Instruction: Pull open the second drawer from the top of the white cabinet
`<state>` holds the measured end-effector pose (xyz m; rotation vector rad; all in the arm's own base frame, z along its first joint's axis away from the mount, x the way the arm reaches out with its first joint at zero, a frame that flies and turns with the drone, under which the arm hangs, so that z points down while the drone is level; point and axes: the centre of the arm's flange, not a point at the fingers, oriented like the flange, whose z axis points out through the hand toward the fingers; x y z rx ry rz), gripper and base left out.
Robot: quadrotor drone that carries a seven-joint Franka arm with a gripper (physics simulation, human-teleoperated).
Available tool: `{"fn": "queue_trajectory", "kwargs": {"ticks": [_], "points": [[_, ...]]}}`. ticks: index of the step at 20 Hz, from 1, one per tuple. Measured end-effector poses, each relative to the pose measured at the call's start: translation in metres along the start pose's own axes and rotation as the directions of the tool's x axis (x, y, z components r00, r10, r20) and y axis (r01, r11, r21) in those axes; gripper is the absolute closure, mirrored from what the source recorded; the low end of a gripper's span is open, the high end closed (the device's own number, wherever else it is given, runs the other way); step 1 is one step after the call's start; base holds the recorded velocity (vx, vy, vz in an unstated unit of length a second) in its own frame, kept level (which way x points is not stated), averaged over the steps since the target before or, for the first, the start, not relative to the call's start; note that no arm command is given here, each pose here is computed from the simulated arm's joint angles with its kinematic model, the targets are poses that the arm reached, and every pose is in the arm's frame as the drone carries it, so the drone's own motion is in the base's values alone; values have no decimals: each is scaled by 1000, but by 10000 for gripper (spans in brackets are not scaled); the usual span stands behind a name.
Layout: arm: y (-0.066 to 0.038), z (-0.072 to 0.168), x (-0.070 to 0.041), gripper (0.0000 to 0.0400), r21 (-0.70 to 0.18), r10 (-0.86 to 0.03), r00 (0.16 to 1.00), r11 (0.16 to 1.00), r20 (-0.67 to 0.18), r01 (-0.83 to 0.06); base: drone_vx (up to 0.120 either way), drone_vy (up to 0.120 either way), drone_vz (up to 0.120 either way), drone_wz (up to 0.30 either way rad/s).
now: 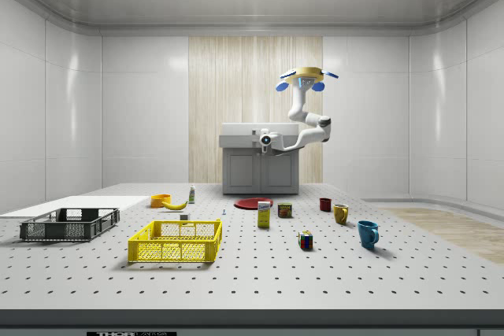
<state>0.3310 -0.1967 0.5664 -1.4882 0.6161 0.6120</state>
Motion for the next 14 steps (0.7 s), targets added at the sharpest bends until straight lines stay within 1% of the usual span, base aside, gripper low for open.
{"fn": "queue_trajectory", "kwargs": {"ticks": [1, 2, 4, 7, 14], "points": [[0, -1, 0, 143, 0, 0, 1000, 1000, 0, 0, 0, 0, 0, 0], [0, -2, 0, 143, 3, 1, 1000, 1000, 1, -1, 0, 0, 0, 0], [0, -2, 1, 130, 4, -16, 1000, 1000, 2, 16, 0, 0, 0, 0], [0, -2, 0, 114, 3, -9, 1000, 1000, 2, 9, 0, 0, 0, 0], [0, -3, 0, 103, 3, -3, 1000, 1000, 3, 3, 0, 0, 0, 0]]}}
